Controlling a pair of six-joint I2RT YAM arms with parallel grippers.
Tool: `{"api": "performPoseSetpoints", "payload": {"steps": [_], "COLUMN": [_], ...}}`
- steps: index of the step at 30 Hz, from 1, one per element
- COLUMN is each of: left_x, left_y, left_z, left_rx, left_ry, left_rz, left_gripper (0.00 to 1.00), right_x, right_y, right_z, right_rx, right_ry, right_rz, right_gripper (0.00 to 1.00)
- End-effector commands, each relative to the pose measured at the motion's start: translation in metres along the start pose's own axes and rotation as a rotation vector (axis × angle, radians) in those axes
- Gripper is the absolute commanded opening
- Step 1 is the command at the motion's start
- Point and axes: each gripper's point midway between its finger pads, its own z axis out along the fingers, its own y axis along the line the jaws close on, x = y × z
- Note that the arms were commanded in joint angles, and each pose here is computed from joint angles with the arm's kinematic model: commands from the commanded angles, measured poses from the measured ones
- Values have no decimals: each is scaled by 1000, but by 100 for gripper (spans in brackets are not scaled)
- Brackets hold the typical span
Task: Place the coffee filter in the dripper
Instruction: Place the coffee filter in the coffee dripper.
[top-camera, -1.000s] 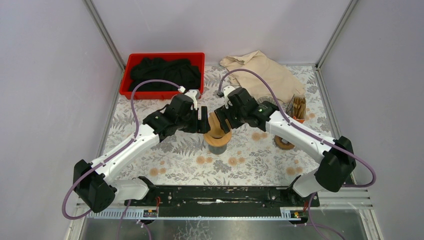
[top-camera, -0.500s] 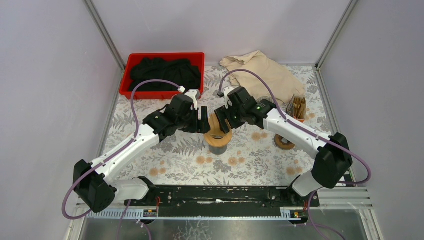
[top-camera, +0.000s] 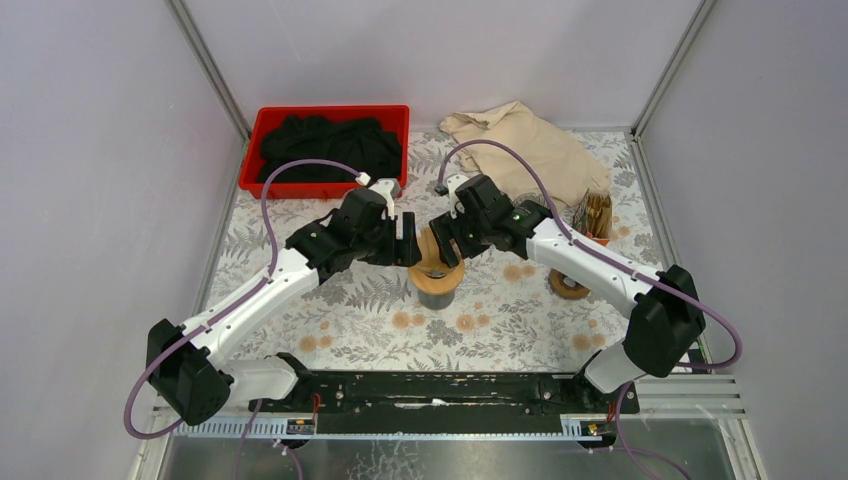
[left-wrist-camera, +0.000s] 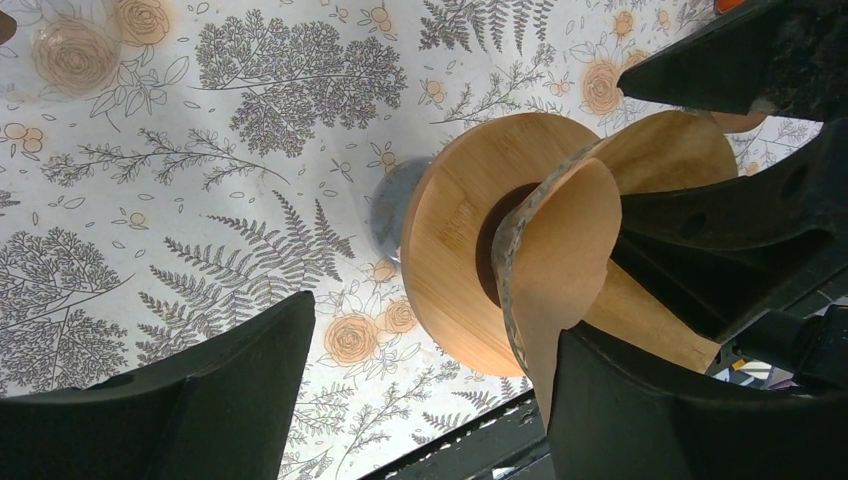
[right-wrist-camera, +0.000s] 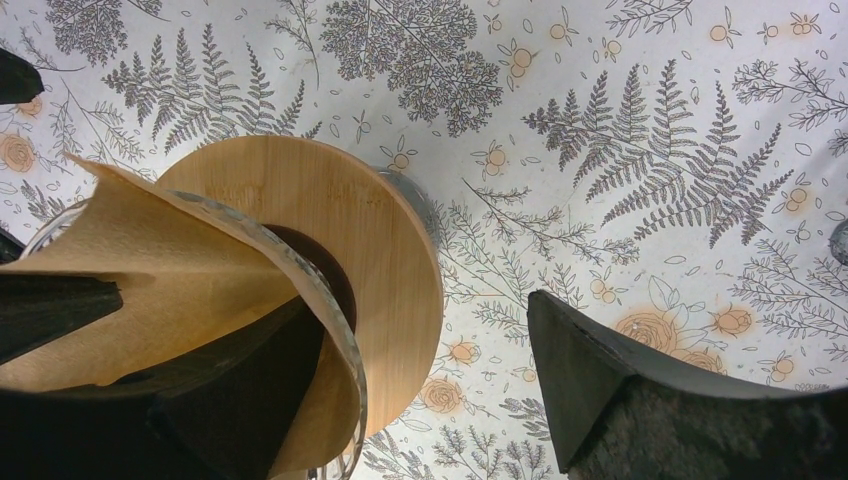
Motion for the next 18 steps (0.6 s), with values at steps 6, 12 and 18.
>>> {"api": "performPoseSetpoints", "payload": {"steps": [6, 12, 18], "left_x": [-26, -21, -18], "left_y": [-20, -16, -16], "left_z": [-8, -4, -2], "left_rx": [84, 73, 73], "left_ry": [-87, -71, -66], "left_rz": [-14, -17, -20], "left_gripper": [85, 85, 85], "right_x": [-9, -28, -33], "right_y": [-1, 8, 19], "right_z": [-19, -38, -39], "right_rx": [2, -40, -96], "right_ry": [-40, -103, -106], "right_rz": [-2, 0, 13], "right_gripper": [80, 82, 83]}}
